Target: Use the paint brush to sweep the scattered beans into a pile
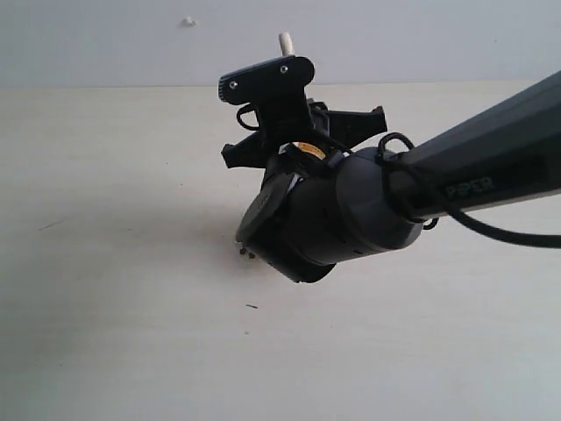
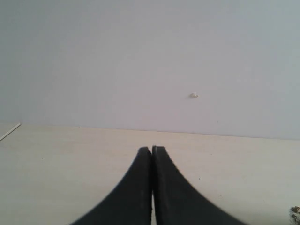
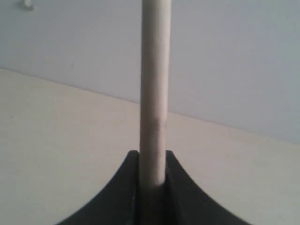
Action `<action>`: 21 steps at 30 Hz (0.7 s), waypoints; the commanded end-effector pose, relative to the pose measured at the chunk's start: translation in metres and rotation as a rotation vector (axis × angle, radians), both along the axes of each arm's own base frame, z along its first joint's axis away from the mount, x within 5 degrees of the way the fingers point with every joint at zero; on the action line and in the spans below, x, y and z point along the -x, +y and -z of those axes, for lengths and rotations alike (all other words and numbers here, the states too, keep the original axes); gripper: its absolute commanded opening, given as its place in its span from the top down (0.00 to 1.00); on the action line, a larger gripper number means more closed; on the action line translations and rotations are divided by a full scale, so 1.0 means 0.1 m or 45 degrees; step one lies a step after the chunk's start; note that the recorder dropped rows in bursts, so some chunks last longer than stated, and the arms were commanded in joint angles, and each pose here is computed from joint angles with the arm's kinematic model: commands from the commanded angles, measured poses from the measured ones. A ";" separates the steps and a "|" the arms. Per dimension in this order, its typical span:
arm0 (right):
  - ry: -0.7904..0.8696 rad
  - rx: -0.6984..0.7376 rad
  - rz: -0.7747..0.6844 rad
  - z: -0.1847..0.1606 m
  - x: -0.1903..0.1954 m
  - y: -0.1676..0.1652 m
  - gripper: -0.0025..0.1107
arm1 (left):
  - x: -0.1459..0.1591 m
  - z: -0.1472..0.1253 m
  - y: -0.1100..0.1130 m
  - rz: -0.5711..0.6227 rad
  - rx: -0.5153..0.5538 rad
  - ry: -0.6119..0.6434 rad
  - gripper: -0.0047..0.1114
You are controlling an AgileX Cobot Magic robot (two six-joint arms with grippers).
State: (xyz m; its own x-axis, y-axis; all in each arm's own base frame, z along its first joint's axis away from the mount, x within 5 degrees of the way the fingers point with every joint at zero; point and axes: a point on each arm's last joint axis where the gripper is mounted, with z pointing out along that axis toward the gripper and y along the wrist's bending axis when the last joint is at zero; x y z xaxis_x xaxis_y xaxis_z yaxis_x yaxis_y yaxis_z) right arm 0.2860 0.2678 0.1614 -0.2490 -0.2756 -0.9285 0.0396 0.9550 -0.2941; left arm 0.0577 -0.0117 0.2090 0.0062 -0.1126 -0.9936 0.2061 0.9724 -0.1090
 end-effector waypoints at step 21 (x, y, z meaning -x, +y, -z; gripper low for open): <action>0.045 0.113 -0.425 0.65 -0.39 0.02 0.98 | 0.01 0.00 0.00 0.007 -0.007 -0.010 0.96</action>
State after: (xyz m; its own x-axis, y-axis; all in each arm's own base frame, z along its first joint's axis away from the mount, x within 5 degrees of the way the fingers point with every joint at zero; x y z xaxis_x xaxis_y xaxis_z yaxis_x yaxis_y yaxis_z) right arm 0.3243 0.2612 0.0988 -0.1776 -0.4638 -0.8680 -0.1967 0.8809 -0.4304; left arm 0.0577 -0.0117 0.2090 0.0062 -0.1126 -0.9936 0.2061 0.9724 -0.1090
